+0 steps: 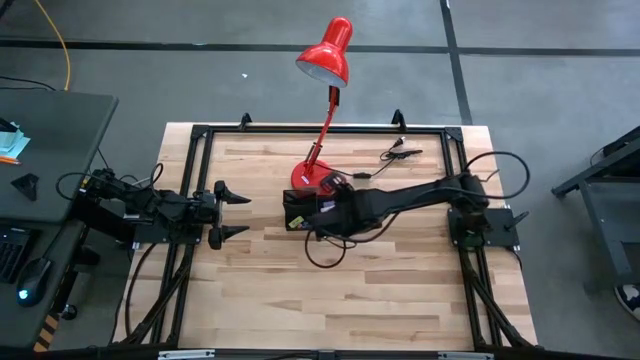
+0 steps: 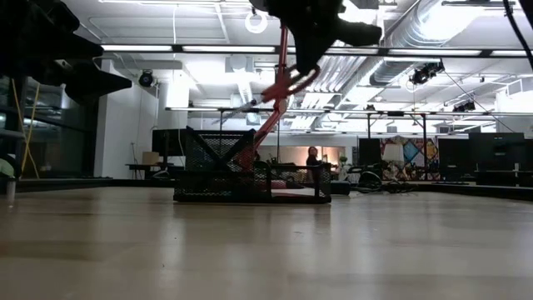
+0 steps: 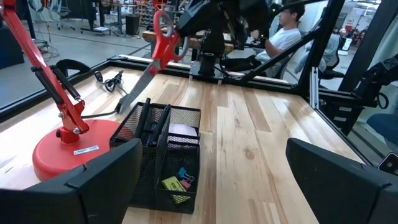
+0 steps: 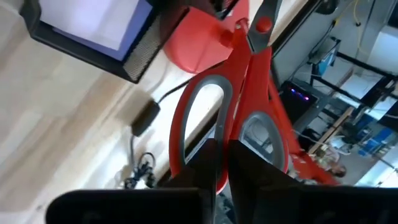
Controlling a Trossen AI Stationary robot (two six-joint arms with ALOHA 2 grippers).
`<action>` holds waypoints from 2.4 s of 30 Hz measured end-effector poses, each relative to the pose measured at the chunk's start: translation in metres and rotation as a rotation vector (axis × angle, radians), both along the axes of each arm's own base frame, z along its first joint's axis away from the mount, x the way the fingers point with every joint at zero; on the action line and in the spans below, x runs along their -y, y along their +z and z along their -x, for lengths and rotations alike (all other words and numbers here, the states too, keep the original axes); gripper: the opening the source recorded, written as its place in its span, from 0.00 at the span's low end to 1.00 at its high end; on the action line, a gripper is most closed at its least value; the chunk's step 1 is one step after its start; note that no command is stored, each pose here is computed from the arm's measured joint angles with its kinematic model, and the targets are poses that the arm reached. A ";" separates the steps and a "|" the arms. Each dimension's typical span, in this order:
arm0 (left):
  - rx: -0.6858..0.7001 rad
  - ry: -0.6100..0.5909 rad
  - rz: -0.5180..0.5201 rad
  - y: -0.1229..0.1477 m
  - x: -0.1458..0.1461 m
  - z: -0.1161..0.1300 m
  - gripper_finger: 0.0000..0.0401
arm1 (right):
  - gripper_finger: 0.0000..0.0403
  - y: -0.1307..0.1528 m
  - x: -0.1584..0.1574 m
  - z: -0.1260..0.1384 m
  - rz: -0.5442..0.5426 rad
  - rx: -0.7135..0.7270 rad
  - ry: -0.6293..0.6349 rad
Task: Pick and place office supplies into organizer
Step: Put the red scissors into the black desk organizer
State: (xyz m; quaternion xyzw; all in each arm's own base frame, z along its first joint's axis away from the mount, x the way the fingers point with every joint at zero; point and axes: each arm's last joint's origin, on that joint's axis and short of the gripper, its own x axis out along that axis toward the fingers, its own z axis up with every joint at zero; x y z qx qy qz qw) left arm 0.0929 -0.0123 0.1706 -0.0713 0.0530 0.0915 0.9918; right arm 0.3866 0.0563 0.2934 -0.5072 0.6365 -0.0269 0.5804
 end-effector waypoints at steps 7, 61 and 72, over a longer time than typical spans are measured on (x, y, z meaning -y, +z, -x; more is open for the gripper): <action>0.000 0.000 0.000 0.000 0.000 0.000 0.95 | 0.03 0.015 -0.016 -0.008 0.015 -0.035 0.060; 0.000 0.000 0.000 0.000 0.000 0.000 0.95 | 0.00 0.009 -0.007 -0.014 0.329 -0.018 0.012; 0.000 0.000 0.000 0.000 0.000 0.000 0.95 | 0.01 0.049 -0.017 0.013 -0.596 0.335 -0.471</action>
